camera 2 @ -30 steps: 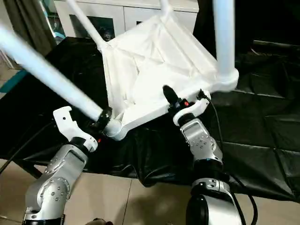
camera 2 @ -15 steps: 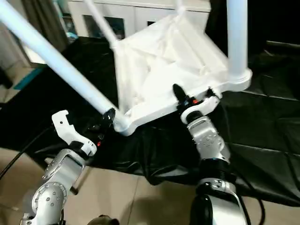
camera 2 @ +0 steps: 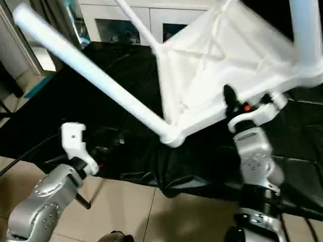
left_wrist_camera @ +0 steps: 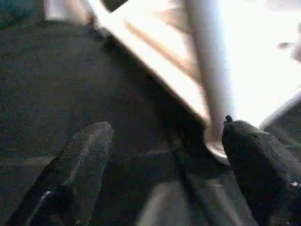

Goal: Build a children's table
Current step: Flip table

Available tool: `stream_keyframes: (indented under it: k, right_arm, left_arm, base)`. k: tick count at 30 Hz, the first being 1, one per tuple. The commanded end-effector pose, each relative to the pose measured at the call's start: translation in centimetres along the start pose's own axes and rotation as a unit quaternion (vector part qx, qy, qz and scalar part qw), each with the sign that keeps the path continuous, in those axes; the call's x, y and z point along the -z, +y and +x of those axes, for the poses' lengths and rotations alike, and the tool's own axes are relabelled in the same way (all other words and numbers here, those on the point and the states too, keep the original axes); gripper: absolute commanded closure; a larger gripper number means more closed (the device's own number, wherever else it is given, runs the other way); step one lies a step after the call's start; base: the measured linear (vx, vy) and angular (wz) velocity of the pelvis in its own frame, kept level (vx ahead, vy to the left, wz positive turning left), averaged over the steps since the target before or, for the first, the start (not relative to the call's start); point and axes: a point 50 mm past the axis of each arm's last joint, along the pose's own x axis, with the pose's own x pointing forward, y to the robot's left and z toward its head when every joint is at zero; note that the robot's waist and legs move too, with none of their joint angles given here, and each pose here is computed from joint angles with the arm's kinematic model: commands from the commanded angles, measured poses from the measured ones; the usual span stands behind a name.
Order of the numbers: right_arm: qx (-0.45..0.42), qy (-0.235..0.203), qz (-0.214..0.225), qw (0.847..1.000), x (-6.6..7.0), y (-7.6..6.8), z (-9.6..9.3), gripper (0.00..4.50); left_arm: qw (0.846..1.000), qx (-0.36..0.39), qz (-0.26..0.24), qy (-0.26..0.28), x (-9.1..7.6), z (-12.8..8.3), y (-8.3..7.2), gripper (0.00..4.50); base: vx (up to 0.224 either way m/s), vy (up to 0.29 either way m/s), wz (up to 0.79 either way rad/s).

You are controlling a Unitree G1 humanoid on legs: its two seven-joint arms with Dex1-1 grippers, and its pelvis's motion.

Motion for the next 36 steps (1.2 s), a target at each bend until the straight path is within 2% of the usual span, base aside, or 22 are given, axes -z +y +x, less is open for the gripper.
stream_keyframes:
  k: [1,7,8,9,10,12,15,25,27,36]
  right_arm:
    - [-0.010,-0.038,-0.037,0.999,-1.9,0.6,0.0,2.48]
    - [-0.009,-0.038,-0.038,0.999,-1.9,0.6,0.0,2.48]
    - [-0.004,-0.042,-0.045,0.998,-2.1,0.6,-0.1,2.48]
    - [0.026,-0.061,-0.124,0.990,-3.5,0.6,0.0,2.48]
    - [0.033,-0.067,-0.156,0.985,-4.0,0.8,0.1,2.48]
    - [0.036,-0.069,-0.181,0.980,-4.4,1.0,0.1,2.48]
    - [0.047,-0.068,-0.240,0.967,-5.1,1.2,0.0,2.48]
    - [0.059,-0.063,-0.306,0.948,-5.6,1.4,0.2,2.48]
    - [0.054,-0.052,-0.348,0.934,-5.6,1.5,0.5,2.48]
    - [0.017,-0.014,-0.409,0.912,-5.1,2.1,2.1,2.51]
  left_arm:
    - [1.000,0.011,0.018,-0.010,-0.6,0.0,-0.2,0.32]
    - [1.000,0.014,0.019,-0.010,-0.7,0.0,-0.3,0.32]
    - [0.999,0.034,0.030,-0.009,-0.9,-0.1,-0.7,0.32]
    - [0.992,0.093,0.084,0.011,-0.8,-0.2,-2.2,0.32]
    - [0.990,0.101,0.102,0.018,-0.7,-0.2,-2.4,0.32]
    - [0.988,0.097,0.122,0.018,-0.6,0.0,-2.4,0.32]
    - [0.986,0.080,0.144,0.002,-1.1,0.5,-2.0,0.32]
    - [0.982,0.066,0.171,-0.045,-3.2,1.4,-2.0,0.32]
    - [0.977,0.063,0.193,-0.060,-3.8,1.9,-2.1,0.32]
    - [0.973,0.052,0.205,-0.093,-5.6,3.5,-1.9,0.32]
  base:
    - [0.000,0.000,0.00]
    - [0.000,0.000,0.00]
    - [0.000,0.000,0.00]
    - [0.000,0.000,0.00]
    - [0.000,0.000,0.00]
    - [0.000,0.000,0.00]
    - [0.000,0.000,0.00]
    - [0.000,0.000,0.00]
    - [0.000,0.000,0.00]
    - [0.000,0.000,0.00]
